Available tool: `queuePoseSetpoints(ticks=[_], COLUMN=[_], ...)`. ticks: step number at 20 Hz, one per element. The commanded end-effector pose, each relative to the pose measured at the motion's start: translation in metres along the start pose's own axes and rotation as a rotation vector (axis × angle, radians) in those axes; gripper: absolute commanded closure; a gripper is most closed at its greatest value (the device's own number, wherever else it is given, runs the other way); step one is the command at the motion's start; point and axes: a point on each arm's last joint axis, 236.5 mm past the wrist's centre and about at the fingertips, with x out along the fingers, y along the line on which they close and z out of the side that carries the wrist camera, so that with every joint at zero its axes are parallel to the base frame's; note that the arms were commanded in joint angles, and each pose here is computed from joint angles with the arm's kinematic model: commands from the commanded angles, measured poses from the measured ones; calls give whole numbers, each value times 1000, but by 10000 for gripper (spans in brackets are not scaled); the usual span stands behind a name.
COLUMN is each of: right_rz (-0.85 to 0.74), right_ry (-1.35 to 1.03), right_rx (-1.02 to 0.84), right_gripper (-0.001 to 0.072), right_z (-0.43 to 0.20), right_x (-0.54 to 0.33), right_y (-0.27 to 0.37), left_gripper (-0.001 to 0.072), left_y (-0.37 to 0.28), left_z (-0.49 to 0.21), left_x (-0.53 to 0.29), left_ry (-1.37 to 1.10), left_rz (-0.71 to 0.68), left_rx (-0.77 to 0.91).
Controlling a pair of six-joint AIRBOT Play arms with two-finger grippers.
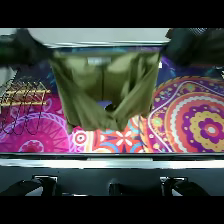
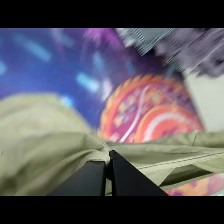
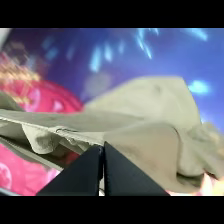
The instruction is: Fold the clothes and pants, and hang the long-sleeved shirts on hangers.
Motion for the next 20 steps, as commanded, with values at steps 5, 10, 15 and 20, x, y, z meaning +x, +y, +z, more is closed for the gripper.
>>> queuePoseSetpoints(ticks=[5, 10, 15, 20], right_rz=[-441, -505, -456, -329], right_ry=[287, 342, 375, 315], right_rx=[-17, 60, 45, 79], right_gripper=[688, 687, 689, 687], right_z=[-151, -206, -213, -202], right_x=[94, 125, 128, 144], right_y=[-51, -70, -60, -33], left_gripper=[689, 689, 685, 92], left_y=[89, 112, 110, 117], left_z=[-180, -209, -184, -156], left_x=[70, 95, 109, 115], left_ry=[494, 506, 405, 318], left_rz=[350, 372, 320, 293], left_rx=[-109, -144, -101, -63])
